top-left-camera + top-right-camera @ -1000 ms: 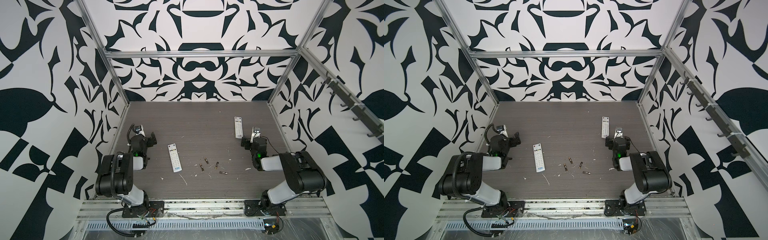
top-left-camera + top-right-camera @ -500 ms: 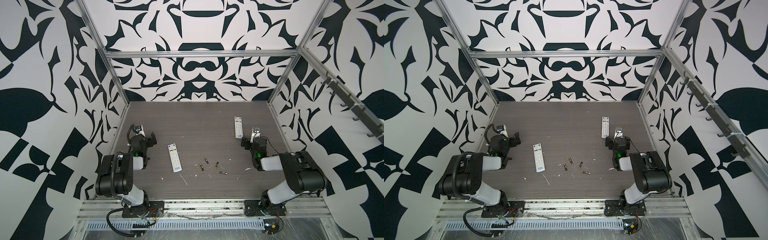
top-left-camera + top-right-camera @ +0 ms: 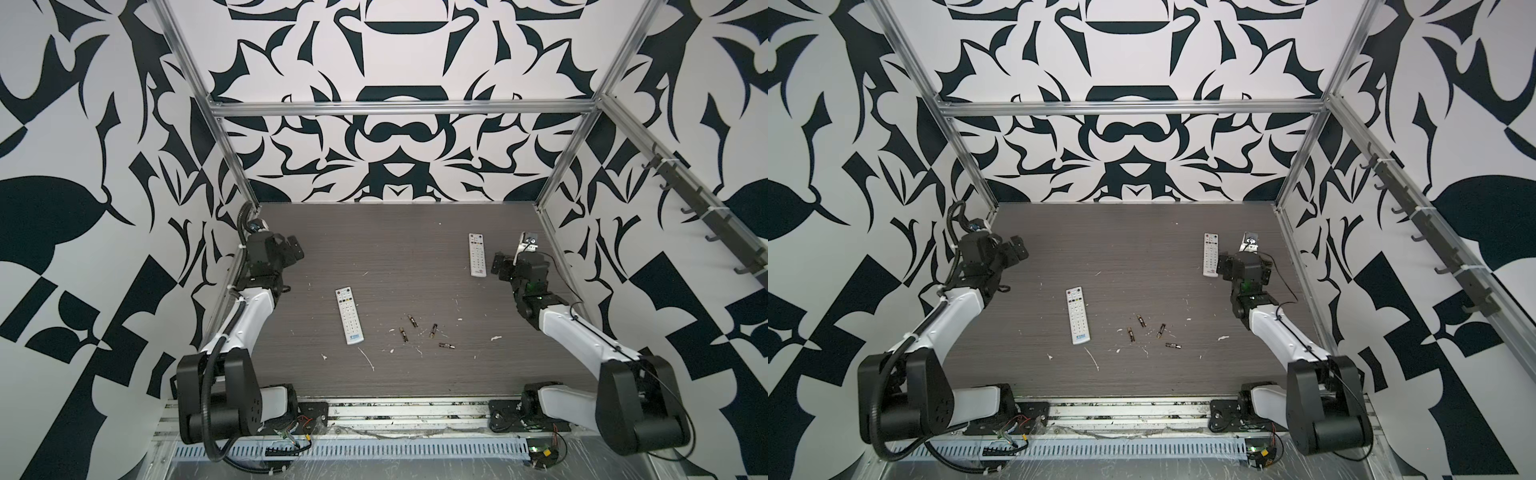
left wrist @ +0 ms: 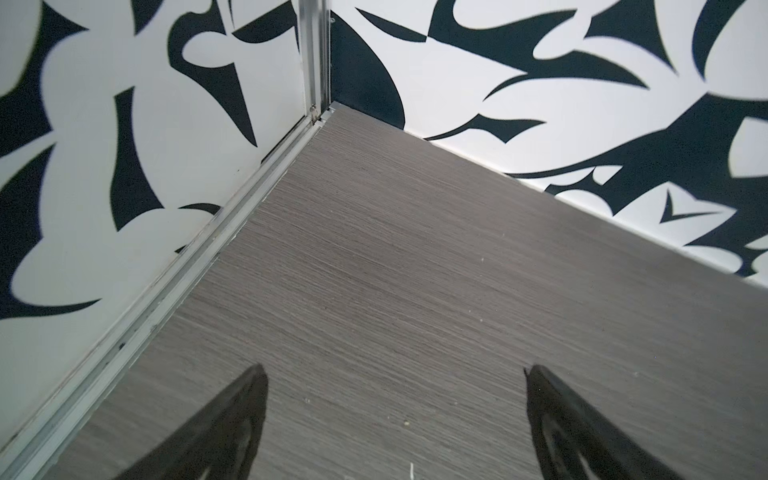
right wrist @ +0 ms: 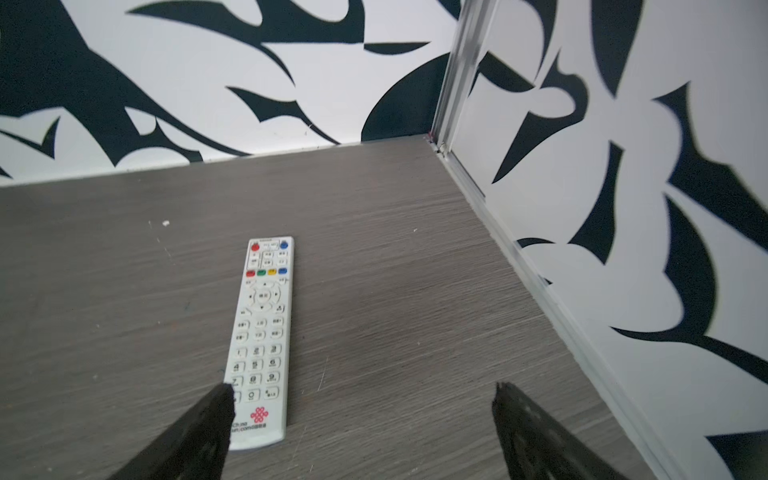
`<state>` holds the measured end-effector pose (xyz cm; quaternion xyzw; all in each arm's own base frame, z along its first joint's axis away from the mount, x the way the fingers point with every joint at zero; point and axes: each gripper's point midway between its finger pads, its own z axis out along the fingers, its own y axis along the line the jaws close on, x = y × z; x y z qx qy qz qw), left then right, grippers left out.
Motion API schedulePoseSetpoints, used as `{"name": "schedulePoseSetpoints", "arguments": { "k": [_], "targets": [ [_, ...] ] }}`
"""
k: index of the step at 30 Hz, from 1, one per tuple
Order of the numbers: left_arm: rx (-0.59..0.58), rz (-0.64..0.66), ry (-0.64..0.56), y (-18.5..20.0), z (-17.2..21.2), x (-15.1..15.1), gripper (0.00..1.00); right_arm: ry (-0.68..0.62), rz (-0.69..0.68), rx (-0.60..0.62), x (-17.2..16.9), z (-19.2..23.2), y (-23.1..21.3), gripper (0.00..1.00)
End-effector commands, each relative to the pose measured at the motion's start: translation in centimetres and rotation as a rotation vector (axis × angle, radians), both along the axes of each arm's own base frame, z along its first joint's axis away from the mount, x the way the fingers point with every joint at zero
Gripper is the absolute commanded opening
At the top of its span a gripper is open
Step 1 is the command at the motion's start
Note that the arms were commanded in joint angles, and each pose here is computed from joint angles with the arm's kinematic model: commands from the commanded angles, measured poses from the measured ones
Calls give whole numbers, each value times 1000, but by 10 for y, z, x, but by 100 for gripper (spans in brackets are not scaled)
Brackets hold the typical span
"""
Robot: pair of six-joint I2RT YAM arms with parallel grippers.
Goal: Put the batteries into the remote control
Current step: 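Reach the left gripper to the nearer white remote while the right arm moves toward it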
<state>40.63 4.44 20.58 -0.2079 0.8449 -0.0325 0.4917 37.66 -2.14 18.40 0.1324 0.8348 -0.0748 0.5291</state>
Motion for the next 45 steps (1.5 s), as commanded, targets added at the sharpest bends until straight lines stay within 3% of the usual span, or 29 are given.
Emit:
{"name": "schedulePoseSetpoints", "arguments": {
  "k": [1, 10, 15, 20, 30, 37, 45],
  "targets": [
    [-233, 6, 371, -32, -53, -51, 99, 194, -113, 81, -35, -3, -7, 100],
    [-335, -135, 601, -122, -61, -92, 99, 346, 132, 65, -57, 18, 83, 100],
    [-263, -169, 790, -158, -76, -127, 99, 381, 300, 109, -62, 16, 140, 100],
    [-195, -147, 926, -167, -96, -148, 99, 412, 489, 230, -73, 15, 184, 100],
    [-164, -132, 986, -176, -134, -134, 100, 517, 732, 258, -96, 13, 217, 99],
    [-134, -138, 1053, -183, -161, -119, 99, 514, 793, 236, -87, 15, 229, 98],
    [-106, -184, 1086, -186, -172, -113, 88, 498, 781, 242, -81, 14, 231, 93]
  ]
}}
